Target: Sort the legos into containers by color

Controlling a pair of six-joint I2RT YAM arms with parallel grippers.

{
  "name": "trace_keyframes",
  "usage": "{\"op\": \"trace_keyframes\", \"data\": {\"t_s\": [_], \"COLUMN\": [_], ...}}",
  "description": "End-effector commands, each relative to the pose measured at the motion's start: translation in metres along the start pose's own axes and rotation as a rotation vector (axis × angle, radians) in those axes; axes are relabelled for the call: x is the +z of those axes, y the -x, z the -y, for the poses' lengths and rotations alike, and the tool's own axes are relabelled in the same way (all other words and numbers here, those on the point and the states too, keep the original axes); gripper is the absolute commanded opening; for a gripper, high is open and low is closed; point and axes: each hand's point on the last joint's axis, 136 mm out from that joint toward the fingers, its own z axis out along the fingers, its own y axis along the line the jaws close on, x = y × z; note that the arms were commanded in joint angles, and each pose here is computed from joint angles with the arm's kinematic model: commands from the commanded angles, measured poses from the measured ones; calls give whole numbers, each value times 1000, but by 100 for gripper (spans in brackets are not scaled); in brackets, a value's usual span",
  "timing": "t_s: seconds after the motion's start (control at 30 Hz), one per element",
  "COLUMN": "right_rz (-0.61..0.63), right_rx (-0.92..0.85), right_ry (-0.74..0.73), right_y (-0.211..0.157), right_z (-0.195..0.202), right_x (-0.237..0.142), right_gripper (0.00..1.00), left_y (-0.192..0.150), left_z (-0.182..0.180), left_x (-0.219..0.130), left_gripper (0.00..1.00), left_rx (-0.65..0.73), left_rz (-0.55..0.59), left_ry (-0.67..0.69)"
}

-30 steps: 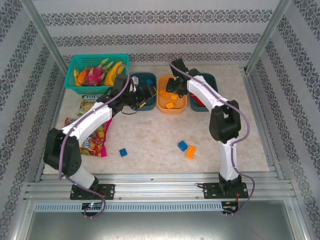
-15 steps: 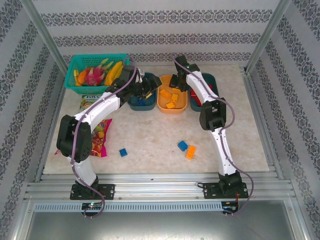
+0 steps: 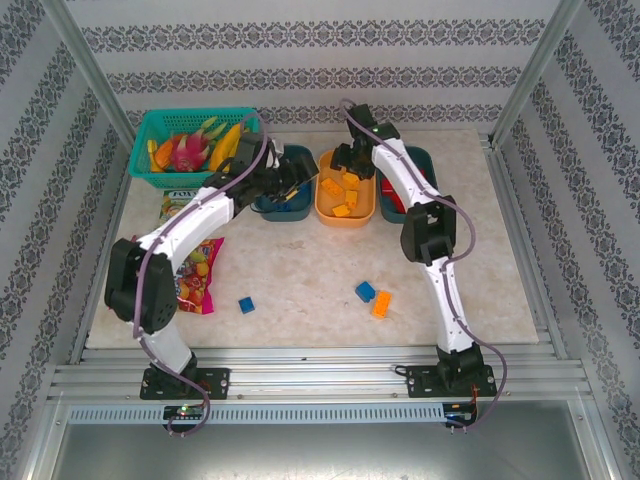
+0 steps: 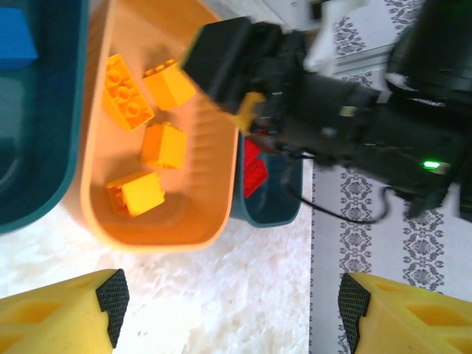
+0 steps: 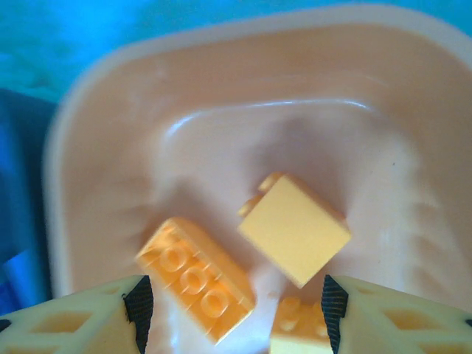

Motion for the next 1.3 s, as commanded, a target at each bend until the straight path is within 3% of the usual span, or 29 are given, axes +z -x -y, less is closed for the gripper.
{"op": "trace_keyframes", "data": {"t_s": [0.0,0.17,0.4,0.47,0.6,0.73,1.1,1.27], "right_rz": [201,302,269,259,175,144,151,139], "right_rx": [-96,-230,-390,-447,-552,-623,-642,-647], "right_ry": [202,423,671,734,775,794,714,720], "right_y": [21,-30,-169,-213,-298,-352,-374,-376], "right_z": [-65,-99,-98,-93,-68,-45,-11,-12], "right_x": [-105,-165,-196,-200,-193,-183,-161,-162], "right_gripper": [68,77,86,97,98,98,98,98], "left_y": [-16,-61,-133,-154,-178,-191,-196,-201], "left_z": [-27,-81,-167,-188,-215,-228,-246,-258], "left_x": [-47,-92,-148,-153,-155,-140,-107,-103], "left_gripper": [77,76,72,71,71,71,71,64], "left_rx": [-2,-40,-110,-137,-150,-162,-150,-145], "left_rz": [1,-52,-160,-208,-253,-286,-315,-338], "left_ry": [170,375,677,737,807,811,827,863]}}
